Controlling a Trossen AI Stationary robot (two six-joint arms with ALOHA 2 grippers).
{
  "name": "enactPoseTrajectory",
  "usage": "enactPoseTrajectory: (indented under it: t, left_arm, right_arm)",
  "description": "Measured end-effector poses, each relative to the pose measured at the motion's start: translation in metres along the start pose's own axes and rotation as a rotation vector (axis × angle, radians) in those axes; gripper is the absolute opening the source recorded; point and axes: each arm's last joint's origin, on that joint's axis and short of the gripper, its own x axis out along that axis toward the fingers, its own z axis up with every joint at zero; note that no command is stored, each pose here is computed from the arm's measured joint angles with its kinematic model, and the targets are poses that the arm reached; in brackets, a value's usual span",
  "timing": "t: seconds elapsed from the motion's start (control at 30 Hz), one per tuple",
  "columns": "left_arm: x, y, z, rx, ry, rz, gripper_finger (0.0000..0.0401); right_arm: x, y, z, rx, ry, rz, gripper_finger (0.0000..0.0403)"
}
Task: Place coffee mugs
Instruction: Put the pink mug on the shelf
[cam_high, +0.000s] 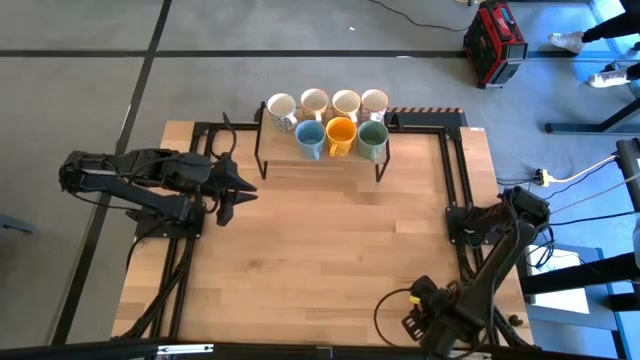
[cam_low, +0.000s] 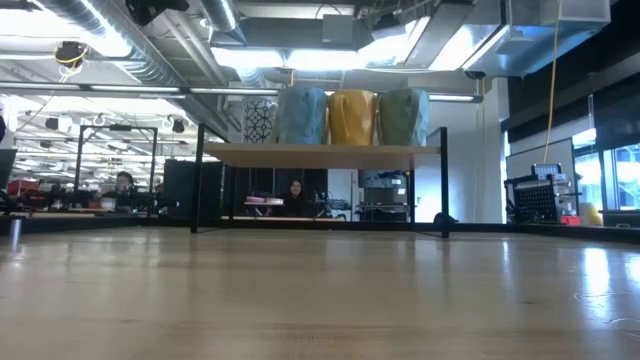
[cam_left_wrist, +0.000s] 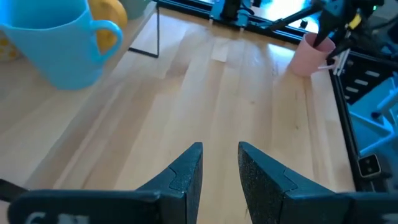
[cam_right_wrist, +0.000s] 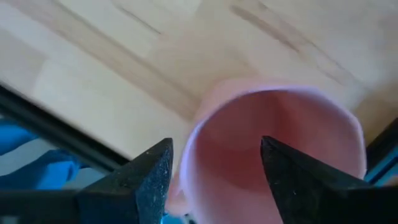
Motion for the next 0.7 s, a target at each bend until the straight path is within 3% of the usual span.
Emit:
enactPoseTrajectory:
  t: [0.1, 0.2, 0.47, 0.7]
  left_arm:
    - [0.0, 0.001, 0.001, -0.013, -0.01, 0.019, 0.0096]
    - [0.0, 0.0, 0.001, -0.015, -0.016, 0.02, 0.0096]
    - [0.0, 0.0, 0.001, -0.013, -0.016, 0.02, 0.0096]
    - [0.0, 0.0, 0.001, -0.013, -0.014, 0.018, 0.0096]
  right_arm:
    - [0.012, -0.004, 0.001, 0.004, 0.008, -0.01, 0.0219]
    - [0.021, -0.006, 0.001, 0.003, 0.01, -0.005, 0.0183]
    - [0.035, -0.012, 0.008, -0.006, 0.003, -0.04, 0.0024]
    - [0.033, 0.002, 0.035, -0.137, -0.001, 0.001, 0.0008]
